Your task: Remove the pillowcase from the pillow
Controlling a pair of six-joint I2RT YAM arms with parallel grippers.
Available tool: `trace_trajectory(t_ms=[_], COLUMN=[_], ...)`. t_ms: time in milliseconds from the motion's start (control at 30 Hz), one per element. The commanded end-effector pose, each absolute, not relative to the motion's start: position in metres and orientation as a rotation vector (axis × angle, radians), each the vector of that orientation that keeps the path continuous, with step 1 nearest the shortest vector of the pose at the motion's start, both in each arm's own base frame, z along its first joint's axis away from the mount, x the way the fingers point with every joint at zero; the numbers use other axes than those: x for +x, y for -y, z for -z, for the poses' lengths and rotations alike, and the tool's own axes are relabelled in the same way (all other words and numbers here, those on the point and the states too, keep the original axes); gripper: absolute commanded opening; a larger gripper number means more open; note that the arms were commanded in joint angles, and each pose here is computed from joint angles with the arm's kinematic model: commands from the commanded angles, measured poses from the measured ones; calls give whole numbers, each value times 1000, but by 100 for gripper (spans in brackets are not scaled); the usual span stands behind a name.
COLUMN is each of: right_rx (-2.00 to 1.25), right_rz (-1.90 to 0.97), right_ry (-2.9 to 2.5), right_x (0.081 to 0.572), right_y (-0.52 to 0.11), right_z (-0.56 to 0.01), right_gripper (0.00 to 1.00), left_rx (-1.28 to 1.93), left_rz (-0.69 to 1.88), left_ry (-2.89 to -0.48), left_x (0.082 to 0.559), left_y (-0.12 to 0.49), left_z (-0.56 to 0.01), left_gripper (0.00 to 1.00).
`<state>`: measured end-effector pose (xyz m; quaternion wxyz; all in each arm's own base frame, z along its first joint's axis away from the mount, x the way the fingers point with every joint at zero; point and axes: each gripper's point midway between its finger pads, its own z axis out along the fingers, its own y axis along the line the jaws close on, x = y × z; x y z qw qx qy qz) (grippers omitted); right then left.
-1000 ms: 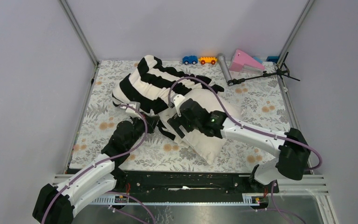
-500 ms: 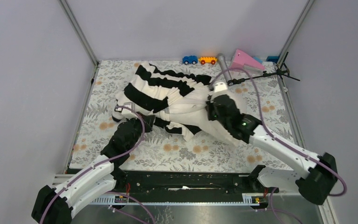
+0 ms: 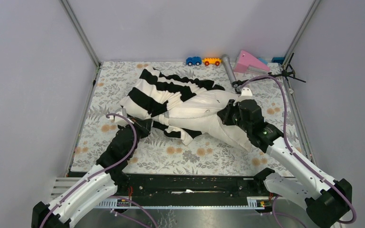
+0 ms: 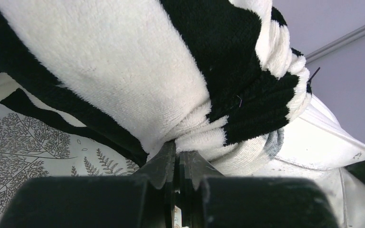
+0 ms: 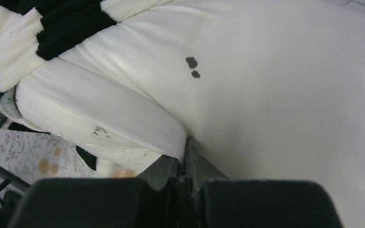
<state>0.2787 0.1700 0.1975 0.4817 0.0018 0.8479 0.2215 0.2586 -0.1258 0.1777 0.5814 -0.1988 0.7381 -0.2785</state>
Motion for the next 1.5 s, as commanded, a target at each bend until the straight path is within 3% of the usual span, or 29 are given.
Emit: trace_trajectory(t_ms=[0, 367, 433, 500, 533, 700, 1033, 1267, 1467], right_rx=[255, 67, 45, -19, -80, -307, -500, -721, -823], right_rz=[-224, -440, -478, -547, -600, -670, -617, -588, -423], right_ry=[-1939, -1984, -1965, -1940, -1935, -1901, -1873, -1798, -1817], right_x=[306, 321, 322, 318, 314, 296, 262, 272, 297], right_y=[-91, -144, -151, -162, -172, -203, -279, -333, -342], right_z=[-215, -246, -265, -285, -292, -309, -307, -297, -274], right_gripper=[0, 2, 22, 61, 71, 99, 99, 100, 100], left_rx=[-746, -446, -401, -346, -313, -219, -198, -183, -178], left_rz=[236, 634, 707, 759, 784, 836, 804, 801, 782], left_ry=[-1525, -1589, -1589, -1609, -1628, -1680, -1682, -1702, -1713], left_x=[264, 268, 268, 270, 271, 276, 273, 271, 268], left_y=[30, 111, 125, 141, 150, 173, 168, 169, 166], left_z=[-188, -282, -300, -313, -318, -329, -329, -323, -319], left_gripper=[0, 0, 0, 0, 0, 0, 0, 0, 0])
